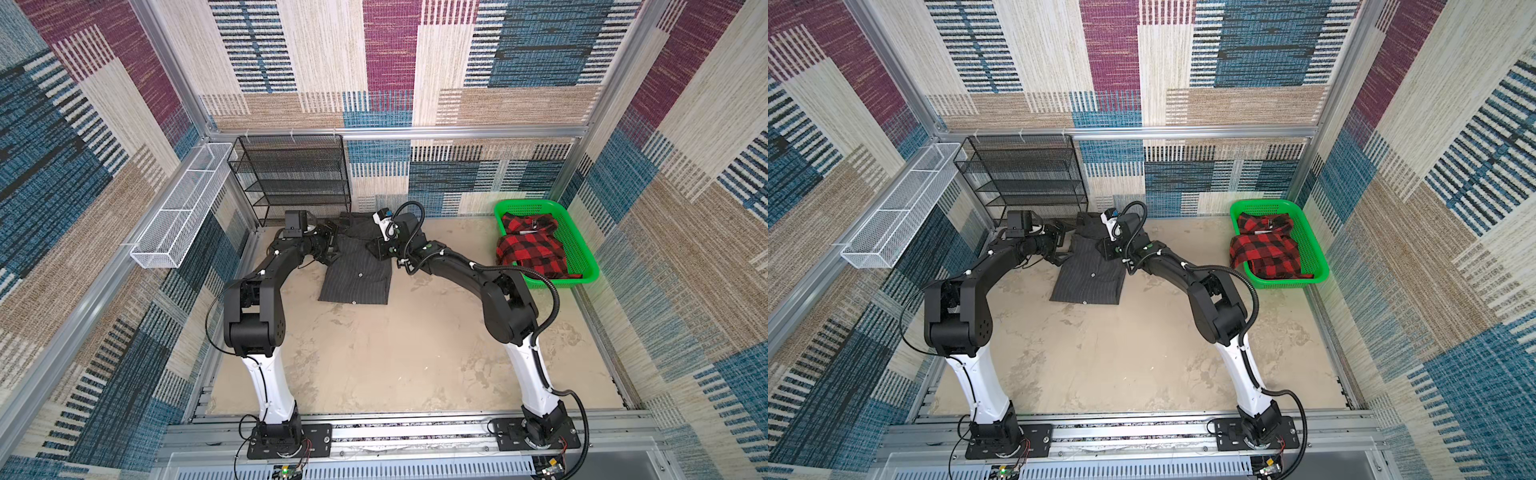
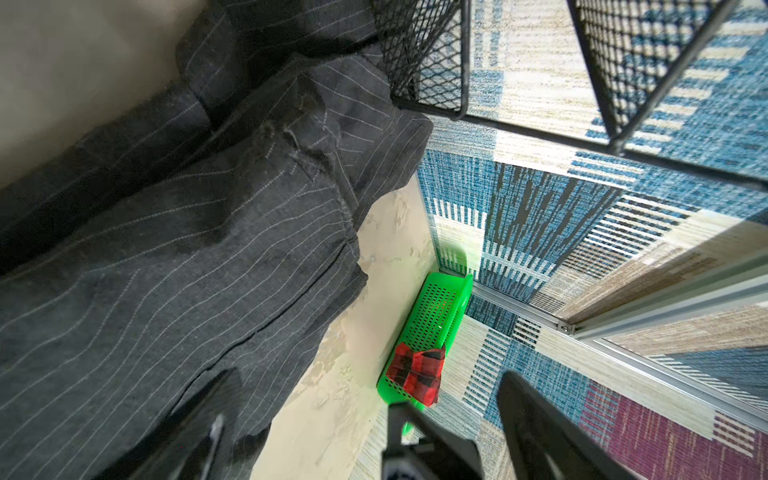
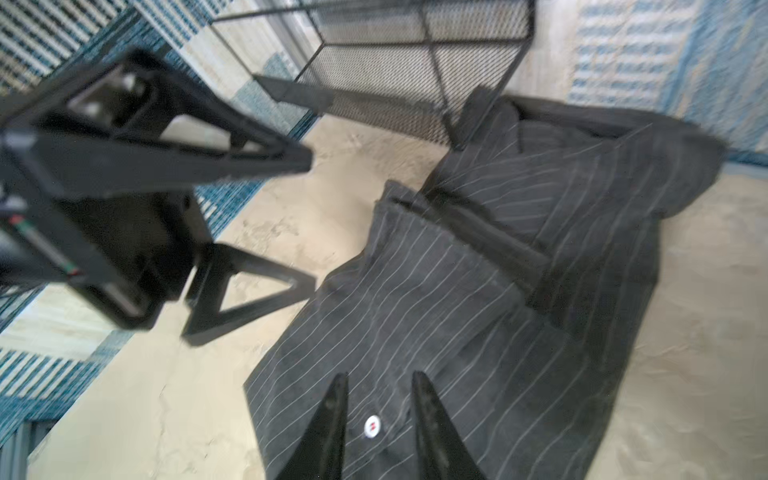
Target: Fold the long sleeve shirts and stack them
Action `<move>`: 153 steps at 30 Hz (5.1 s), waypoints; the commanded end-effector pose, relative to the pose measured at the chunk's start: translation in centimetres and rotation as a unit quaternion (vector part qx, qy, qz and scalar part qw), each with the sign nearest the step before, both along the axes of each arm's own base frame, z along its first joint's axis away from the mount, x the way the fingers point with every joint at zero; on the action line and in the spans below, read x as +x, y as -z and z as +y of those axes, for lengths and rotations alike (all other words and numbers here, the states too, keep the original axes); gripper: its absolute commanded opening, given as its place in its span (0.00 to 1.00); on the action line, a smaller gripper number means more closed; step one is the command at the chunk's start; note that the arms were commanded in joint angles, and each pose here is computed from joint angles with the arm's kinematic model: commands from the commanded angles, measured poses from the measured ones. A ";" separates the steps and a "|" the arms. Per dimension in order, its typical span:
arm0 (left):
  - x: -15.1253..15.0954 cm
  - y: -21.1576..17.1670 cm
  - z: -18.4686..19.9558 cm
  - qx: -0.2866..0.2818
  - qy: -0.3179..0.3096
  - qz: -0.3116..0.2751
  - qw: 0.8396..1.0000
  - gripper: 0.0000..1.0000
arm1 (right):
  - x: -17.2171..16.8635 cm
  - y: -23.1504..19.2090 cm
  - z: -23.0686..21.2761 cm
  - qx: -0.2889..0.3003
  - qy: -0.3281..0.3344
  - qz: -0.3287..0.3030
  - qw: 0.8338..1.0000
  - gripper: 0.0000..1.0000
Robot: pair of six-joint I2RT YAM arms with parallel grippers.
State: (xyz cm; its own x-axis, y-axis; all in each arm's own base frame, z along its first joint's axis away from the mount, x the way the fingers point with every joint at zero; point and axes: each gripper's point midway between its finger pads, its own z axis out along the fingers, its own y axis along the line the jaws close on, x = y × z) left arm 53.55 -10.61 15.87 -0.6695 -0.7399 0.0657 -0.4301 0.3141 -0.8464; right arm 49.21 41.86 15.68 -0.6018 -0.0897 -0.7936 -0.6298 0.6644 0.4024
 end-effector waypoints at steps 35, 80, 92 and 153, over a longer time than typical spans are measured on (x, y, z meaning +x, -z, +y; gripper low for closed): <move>-3.5 -8.2 5.0 0.113 -0.011 -0.140 0.984 0.46 | -16.3 3.8 11.6 0.089 -0.152 0.161 0.971 0.23; -14.5 -1.7 2.6 0.110 0.020 -0.043 0.993 0.47 | 3.7 6.8 -0.5 -0.099 0.010 0.064 0.993 0.63; -16.7 0.9 2.5 0.103 0.020 -0.012 0.994 0.45 | 2.5 4.3 -2.8 -0.093 0.037 0.039 0.994 0.09; -13.1 7.5 -15.6 0.014 0.094 -0.026 0.995 0.07 | 8.3 7.8 -7.1 -0.139 0.068 -0.014 0.988 0.41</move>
State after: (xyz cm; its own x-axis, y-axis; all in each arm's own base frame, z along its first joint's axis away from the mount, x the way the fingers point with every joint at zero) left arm 39.09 -24.83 7.73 -0.8080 -0.5892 -0.0019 -0.3394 0.4681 -0.8159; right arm 56.87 34.31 9.13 -0.5937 -0.2097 -0.7769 -0.5175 0.8388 0.1691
